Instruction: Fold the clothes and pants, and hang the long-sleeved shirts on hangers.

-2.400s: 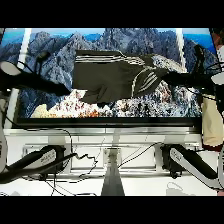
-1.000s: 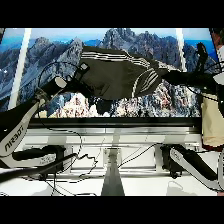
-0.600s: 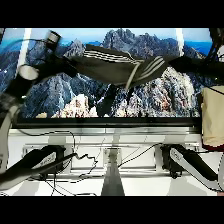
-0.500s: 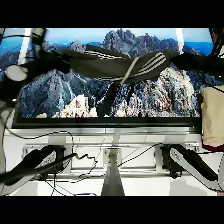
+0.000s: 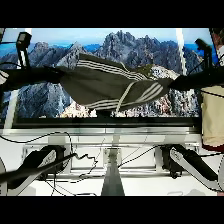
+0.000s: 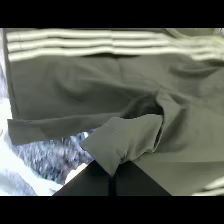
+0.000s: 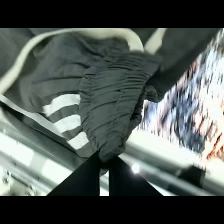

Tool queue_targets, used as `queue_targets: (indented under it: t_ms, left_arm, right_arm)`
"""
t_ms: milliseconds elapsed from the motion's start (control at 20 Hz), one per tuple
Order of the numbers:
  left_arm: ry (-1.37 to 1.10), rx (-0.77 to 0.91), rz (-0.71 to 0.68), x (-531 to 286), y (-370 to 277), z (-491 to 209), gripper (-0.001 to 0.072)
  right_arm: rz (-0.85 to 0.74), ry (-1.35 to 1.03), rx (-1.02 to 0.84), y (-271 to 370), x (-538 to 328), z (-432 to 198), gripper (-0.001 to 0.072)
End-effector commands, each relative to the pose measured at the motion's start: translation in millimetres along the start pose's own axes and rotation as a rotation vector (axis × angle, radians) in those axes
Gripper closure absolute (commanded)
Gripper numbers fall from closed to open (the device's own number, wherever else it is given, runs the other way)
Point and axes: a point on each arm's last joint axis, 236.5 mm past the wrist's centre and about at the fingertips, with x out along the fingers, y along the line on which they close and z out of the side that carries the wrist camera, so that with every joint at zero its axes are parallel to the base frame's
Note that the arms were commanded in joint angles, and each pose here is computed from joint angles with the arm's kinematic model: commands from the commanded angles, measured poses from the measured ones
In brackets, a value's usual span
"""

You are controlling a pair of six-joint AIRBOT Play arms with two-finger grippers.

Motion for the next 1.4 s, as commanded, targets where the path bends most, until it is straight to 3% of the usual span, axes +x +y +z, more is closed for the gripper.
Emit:
queue_targets:
  t_ms: [0, 300, 500, 550, 600, 650, 800, 950, 1000, 1050, 1150, 1350]
  left_arm:
    - [0.009, -0.051, 0.050, 17, 24, -2, 0.0695]
    - [-0.258, -0.425, 0.007, 70, 65, 52, 0.0694]
    - [-0.253, -0.367, 0.000, 107, 70, 45, 0.0685]
    - [-0.237, -0.354, -0.002, 113, 69, 40, 0.0539]
    - [-0.225, -0.357, -0.006, 117, 69, 37, 0.0233]
    - [-0.217, -0.356, -0.013, 118, 68, 35, -0.0005]
    - [-0.117, -0.256, -0.016, 110, 70, 11, 0.0014]
    - [0.190, -0.176, -0.121, 94, 51, -62, 0.0030]
    - [0.302, -0.153, -0.173, 87, 40, -88, 0.0048]
    - [0.408, -0.147, -0.231, 79, 27, -112, 0.0123]
    - [0.491, -0.208, -0.307, 78, 8, -134, 0.0142]
    - [0.565, -0.272, -0.321, 97, 1, -164, 0.0140]
  right_arm:
    - [-0.027, 0.016, 0.029, -14, 13, -7, 0.0689]
    - [-0.099, -0.155, 0.097, -49, 42, 20, 0.0689]
    - [-0.095, -0.161, 0.138, -57, 60, 12, 0.0688]
    - [-0.097, -0.162, 0.144, -59, 62, 11, 0.0688]
    - [-0.098, -0.163, 0.147, -60, 64, 10, 0.0688]
    - [-0.100, -0.164, 0.149, -61, 64, 10, 0.0688]
    - [-0.099, -0.165, 0.148, -61, 64, 10, 0.0689]
    - [-0.099, -0.166, 0.149, -61, 64, 10, 0.0688]
    - [-0.099, -0.165, 0.148, -61, 64, 10, 0.0688]
    - [-0.099, -0.166, 0.148, -61, 64, 10, 0.0688]
    - [-0.099, -0.166, 0.149, -61, 64, 11, 0.0688]
    - [-0.089, -0.155, 0.164, -58, 65, 8, 0.0688]
